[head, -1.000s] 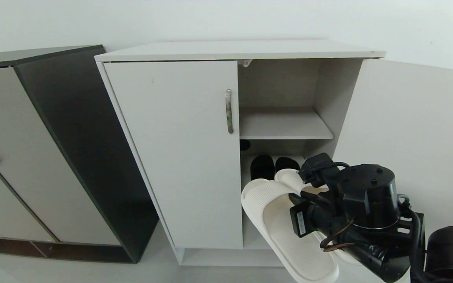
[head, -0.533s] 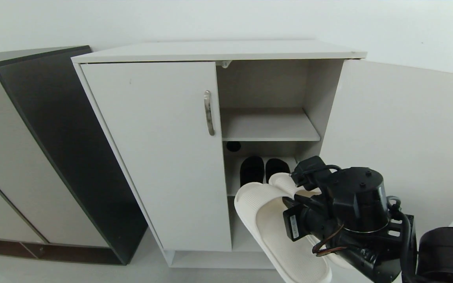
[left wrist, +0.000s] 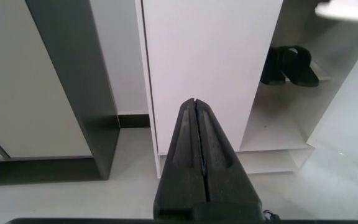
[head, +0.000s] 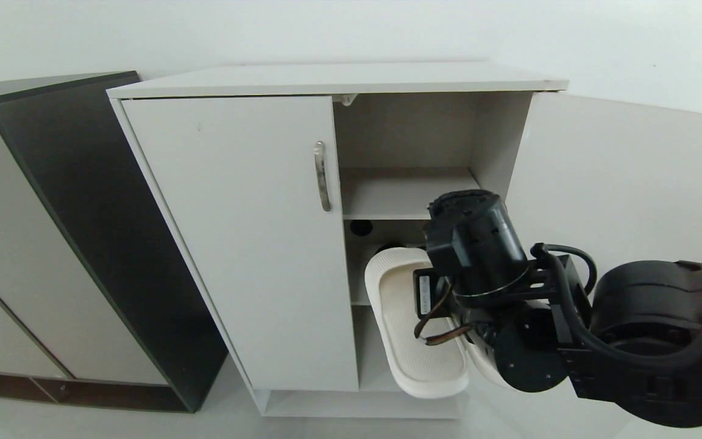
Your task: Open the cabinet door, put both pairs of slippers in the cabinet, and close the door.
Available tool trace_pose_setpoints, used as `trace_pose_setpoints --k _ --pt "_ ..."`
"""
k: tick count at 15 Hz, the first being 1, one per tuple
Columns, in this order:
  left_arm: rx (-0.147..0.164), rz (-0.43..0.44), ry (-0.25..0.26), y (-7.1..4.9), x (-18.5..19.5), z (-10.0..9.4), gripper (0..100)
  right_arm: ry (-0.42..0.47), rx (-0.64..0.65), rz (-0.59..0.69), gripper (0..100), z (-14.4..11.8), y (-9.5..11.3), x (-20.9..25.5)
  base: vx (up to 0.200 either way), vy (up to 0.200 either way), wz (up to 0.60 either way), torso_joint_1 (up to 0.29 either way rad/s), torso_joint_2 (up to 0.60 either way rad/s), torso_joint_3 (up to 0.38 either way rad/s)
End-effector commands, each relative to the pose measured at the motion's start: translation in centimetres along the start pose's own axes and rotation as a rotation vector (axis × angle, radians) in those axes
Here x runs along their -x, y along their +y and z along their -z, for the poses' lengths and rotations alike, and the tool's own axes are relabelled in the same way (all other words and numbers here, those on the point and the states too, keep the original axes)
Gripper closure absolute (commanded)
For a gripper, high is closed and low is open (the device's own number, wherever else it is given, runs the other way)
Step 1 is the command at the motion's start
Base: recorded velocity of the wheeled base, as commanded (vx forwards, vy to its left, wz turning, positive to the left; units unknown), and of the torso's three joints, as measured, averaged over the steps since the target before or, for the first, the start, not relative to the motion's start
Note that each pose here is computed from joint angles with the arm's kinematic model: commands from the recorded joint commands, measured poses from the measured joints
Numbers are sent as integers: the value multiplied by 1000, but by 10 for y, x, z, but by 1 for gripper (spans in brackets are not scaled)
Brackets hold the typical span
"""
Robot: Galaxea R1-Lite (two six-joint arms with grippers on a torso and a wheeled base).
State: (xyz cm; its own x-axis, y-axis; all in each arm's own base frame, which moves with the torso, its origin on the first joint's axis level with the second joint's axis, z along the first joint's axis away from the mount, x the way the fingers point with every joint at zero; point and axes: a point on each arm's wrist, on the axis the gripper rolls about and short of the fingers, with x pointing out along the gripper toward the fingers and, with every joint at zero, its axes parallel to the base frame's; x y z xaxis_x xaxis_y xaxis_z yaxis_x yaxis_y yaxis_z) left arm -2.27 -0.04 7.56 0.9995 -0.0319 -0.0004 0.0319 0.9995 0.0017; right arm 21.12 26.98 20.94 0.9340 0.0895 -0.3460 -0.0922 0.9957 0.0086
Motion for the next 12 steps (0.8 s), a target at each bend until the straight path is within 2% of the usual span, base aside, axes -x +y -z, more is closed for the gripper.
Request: trace_pose_setpoints --k 1,4,12 --pt "0 0 1 0 0 0 100 -29 16 13 100 -8 11 -4 0 0 0 0 0 0" --pt "0 0 1 0 0 0 100 -95 33 31 100 -27 15 -1 0 0 0 0 0 0" --pt "0 0 1 0 0 0 100 -115 3 54 100 -35 15 -14 0 0 0 0 0 0"
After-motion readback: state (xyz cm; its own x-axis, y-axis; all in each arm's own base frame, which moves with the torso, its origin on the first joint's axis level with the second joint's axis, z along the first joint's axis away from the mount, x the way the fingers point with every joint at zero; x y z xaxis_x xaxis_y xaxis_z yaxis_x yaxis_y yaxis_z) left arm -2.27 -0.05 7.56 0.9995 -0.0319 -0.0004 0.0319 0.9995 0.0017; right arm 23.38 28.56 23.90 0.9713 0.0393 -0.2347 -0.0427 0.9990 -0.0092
